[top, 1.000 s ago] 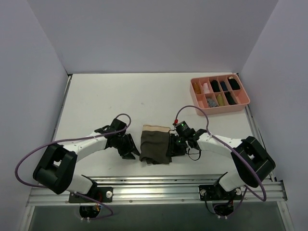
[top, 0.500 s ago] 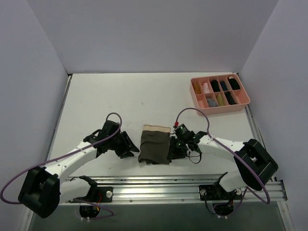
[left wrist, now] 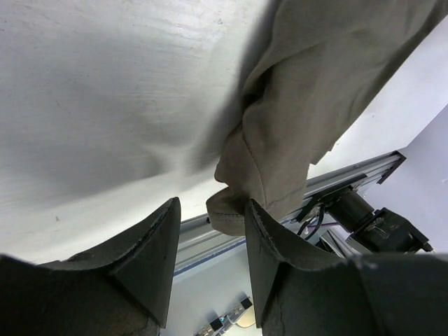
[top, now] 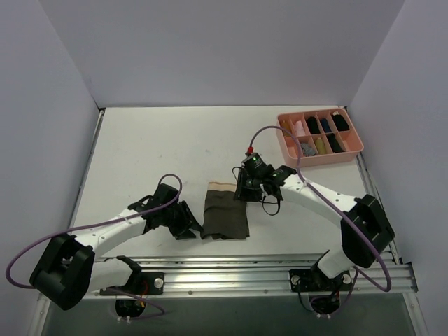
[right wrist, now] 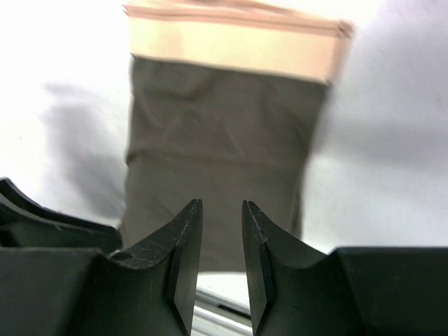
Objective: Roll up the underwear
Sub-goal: Fold the underwear
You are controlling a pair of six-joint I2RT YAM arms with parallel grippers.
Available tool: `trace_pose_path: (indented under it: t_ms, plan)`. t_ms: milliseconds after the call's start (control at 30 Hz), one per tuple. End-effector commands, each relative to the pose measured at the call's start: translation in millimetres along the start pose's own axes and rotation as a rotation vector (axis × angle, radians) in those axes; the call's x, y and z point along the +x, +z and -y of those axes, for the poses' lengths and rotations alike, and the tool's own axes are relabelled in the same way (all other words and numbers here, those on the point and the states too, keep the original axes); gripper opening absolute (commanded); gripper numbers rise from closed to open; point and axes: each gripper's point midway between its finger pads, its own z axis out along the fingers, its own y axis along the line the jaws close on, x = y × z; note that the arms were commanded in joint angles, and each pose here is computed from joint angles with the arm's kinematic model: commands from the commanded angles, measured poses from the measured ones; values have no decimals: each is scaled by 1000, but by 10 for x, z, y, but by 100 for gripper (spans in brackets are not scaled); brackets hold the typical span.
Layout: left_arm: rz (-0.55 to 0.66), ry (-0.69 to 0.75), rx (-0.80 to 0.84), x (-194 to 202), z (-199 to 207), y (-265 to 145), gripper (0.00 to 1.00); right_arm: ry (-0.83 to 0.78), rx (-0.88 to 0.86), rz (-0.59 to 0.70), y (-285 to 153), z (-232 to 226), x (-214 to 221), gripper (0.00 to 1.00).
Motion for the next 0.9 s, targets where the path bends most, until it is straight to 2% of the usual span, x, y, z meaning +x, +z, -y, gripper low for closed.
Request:
trace_pose_path:
  t_ms: [0, 233, 500, 600, 633, 700, 867]
  plan:
    - [20, 24, 60, -24, 119, 5, 50, -67, -60, 29, 121, -280, -222, 26]
    - [25, 14, 83, -31, 141, 43, 48, -142, -150, -13, 609, -646, -347, 25]
    - [10, 6, 148, -11, 280, 102, 43, -169, -134, -73, 1005, -628, -266, 25]
    - [17, 8, 151, -11, 304, 92, 24, -171, -122, -86, 1103, -587, -238, 25]
    - [22, 12, 151, -18, 324, 80, 13, -170, -114, -91, 1138, -559, -225, 25]
    - [33, 7, 108, -19, 246, 84, 3, -172, -106, -91, 1174, -534, -235, 24]
    - [-3, -49, -67, 115, -138, 153, 2, -157, -91, -106, 1295, -465, -242, 25]
